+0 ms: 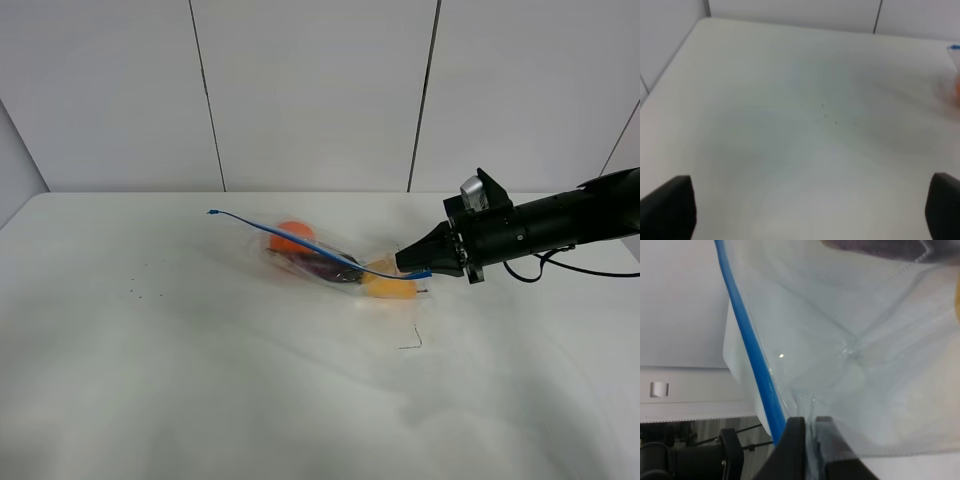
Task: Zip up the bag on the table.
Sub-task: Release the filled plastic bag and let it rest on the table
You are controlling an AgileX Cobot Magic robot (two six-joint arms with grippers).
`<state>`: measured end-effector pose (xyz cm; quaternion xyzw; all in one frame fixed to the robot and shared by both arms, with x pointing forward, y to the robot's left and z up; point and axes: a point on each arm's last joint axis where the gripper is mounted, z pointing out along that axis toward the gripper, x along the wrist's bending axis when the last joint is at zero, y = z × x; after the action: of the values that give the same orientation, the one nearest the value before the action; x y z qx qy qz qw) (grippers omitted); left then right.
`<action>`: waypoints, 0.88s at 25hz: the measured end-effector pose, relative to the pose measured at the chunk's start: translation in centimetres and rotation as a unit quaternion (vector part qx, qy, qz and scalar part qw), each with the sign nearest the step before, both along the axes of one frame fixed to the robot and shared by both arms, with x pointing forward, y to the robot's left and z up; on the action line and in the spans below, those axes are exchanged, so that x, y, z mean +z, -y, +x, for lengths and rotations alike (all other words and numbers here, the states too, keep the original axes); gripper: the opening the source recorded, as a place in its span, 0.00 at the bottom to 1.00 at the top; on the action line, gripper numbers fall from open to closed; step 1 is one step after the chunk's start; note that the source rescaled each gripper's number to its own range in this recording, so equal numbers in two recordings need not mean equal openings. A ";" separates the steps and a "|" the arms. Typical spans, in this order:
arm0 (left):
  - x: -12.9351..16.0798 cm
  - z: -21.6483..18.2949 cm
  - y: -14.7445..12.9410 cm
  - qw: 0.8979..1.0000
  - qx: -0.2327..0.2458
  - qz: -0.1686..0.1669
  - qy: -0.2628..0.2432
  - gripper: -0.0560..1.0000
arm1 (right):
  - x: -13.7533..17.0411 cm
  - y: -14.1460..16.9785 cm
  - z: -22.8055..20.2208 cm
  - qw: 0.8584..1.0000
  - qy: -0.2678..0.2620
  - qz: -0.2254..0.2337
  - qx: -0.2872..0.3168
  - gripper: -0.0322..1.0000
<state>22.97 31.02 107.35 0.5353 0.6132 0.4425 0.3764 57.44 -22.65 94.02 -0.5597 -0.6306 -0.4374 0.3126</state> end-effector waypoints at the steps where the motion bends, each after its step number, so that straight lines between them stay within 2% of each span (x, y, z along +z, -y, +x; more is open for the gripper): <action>1: -0.2 0.1 0.0 1.000 -0.001 0.000 -0.005 0.99 | 0.0 0.0 0.0 1.000 0.001 0.000 0.001 0.03; 8: -1.1 0.3 0.0 1.000 -0.002 -0.004 -0.030 0.99 | 0.0 0.0 0.0 1.000 0.002 0.000 0.001 0.03; 13: -2.1 0.4 0.0 0.998 -0.004 0.004 -0.065 0.99 | 0.0 0.0 0.0 1.000 0.002 -0.001 0.001 0.03; 22: -2.1 0.4 0.0 0.998 -0.005 0.007 -0.067 0.99 | 0.0 0.0 0.0 1.000 0.002 -0.001 0.002 0.03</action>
<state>23.39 31.01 105.21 0.5692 0.6313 0.4078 0.3335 57.42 -22.66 94.00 -0.5583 -0.6325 -0.4370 0.3118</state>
